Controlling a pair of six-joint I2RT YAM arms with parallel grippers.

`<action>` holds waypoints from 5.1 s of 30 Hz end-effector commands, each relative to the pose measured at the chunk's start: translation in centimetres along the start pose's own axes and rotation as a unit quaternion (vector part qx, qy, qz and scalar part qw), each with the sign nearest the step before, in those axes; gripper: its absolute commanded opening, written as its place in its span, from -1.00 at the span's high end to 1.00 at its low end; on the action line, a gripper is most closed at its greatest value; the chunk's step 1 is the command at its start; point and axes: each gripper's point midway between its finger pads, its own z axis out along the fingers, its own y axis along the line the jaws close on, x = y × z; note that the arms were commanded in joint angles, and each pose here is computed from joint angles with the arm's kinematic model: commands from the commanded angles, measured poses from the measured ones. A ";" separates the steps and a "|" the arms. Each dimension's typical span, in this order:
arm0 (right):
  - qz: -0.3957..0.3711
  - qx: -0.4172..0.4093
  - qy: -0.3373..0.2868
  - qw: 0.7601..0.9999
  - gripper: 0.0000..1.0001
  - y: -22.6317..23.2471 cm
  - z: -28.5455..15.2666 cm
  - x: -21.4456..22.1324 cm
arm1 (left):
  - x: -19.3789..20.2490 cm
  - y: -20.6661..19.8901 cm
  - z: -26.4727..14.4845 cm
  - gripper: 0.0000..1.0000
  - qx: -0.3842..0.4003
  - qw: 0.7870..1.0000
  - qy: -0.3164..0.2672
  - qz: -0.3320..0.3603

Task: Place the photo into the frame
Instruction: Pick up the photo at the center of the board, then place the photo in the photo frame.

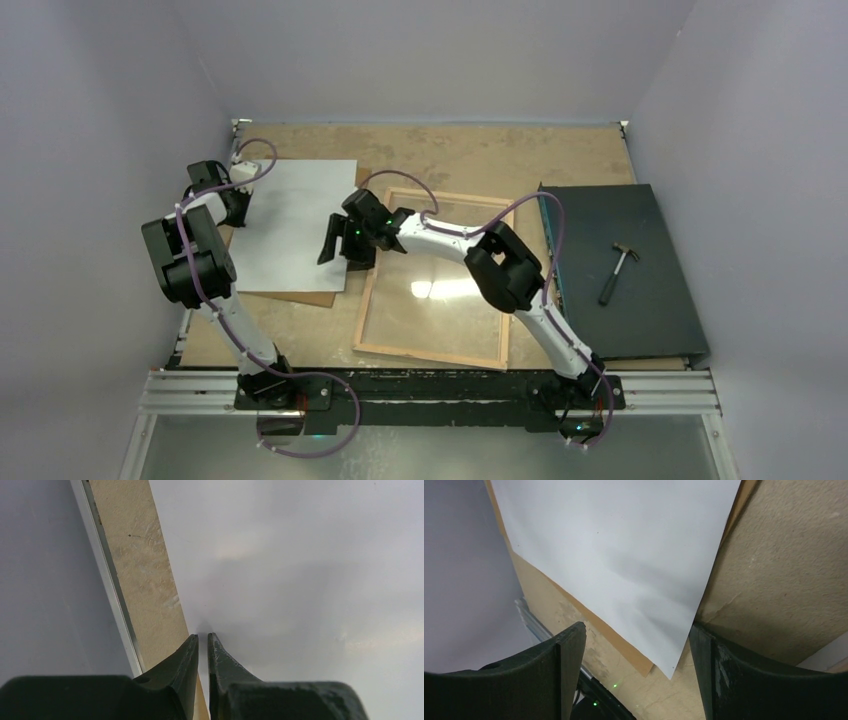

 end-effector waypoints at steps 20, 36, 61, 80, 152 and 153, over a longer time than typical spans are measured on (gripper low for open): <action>0.031 -0.169 -0.009 0.985 -0.38 6.9 -5.5 0.5 | 5.4 -6.0 0.8 0.84 0.100 0.992 0.080 -0.010; 0.078 -0.113 0.019 0.990 -0.23 3.3 -2.2 1.8 | 5.0 -5.9 0.5 0.87 0.101 0.992 0.076 -0.012; 0.138 -0.066 -0.027 0.988 -0.07 1.5 -0.6 2.2 | 4.3 -6.1 0.4 0.91 0.113 0.991 0.073 -0.021; 0.156 -0.113 -0.031 0.981 0.77 2.8 -1.3 2.0 | 4.6 -6.6 0.2 0.94 0.123 0.989 0.078 -0.020; 0.166 0.095 -0.178 0.965 1.00 -20.8 -28.7 12.1 | -3.6 -16.6 -8.3 0.51 0.216 0.975 0.031 0.031; 0.161 0.099 -0.178 0.966 1.00 -20.8 -28.7 12.0 | -3.4 -16.6 -8.2 0.52 0.216 0.975 0.032 0.032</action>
